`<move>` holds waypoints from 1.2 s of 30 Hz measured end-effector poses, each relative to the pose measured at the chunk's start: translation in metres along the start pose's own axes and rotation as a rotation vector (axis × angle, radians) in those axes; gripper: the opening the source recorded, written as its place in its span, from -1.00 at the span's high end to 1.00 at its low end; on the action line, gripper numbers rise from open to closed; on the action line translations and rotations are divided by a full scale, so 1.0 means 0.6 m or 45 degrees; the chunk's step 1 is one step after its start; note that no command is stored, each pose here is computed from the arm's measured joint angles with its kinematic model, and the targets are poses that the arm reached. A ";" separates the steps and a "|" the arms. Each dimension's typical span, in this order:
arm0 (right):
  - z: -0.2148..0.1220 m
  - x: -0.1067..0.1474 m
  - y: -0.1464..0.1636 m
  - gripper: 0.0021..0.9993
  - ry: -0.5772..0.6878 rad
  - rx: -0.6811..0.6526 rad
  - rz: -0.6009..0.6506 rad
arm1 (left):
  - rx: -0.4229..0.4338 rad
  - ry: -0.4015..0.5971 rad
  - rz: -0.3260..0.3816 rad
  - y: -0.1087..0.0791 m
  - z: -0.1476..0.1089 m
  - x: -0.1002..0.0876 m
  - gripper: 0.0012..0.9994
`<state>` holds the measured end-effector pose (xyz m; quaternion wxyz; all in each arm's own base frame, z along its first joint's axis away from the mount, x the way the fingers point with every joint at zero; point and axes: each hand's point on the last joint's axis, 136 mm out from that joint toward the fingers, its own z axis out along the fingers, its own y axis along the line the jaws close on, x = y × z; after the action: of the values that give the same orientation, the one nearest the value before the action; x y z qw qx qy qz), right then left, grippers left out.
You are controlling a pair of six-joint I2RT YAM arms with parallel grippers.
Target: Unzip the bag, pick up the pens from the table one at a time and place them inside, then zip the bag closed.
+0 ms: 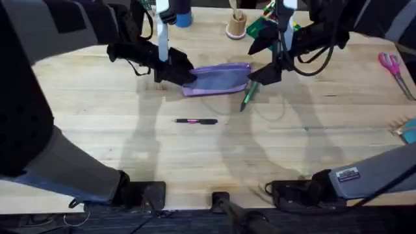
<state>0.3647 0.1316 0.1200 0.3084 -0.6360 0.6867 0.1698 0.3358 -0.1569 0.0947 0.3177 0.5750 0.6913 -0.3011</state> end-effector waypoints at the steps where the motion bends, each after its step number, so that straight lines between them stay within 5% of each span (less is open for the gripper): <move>1: 0.000 0.000 0.000 -0.51 -0.001 0.001 0.000 | 0.000 0.000 0.000 0.000 0.000 0.000 0.92; 8: 0.008 0.006 0.000 -0.45 0.002 -0.014 0.010 | 0.000 0.000 0.000 0.000 0.000 0.000 0.92; 16: 0.015 0.012 0.000 0.14 0.004 -0.024 0.018 | -0.001 0.000 0.002 0.000 0.000 0.000 0.92; 21: 0.016 0.009 0.001 0.90 -0.006 -0.027 0.017 | -0.004 -0.001 0.001 0.001 -0.001 0.000 0.92; 36: 0.001 -0.006 -0.002 0.94 -0.026 0.002 0.010 | -0.006 -0.001 -0.002 0.002 -0.002 0.001 0.92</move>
<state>0.3659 0.1343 0.1219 0.3151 -0.6313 0.6862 0.1771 0.3369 -0.1553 0.0947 0.3191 0.5736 0.6923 -0.2998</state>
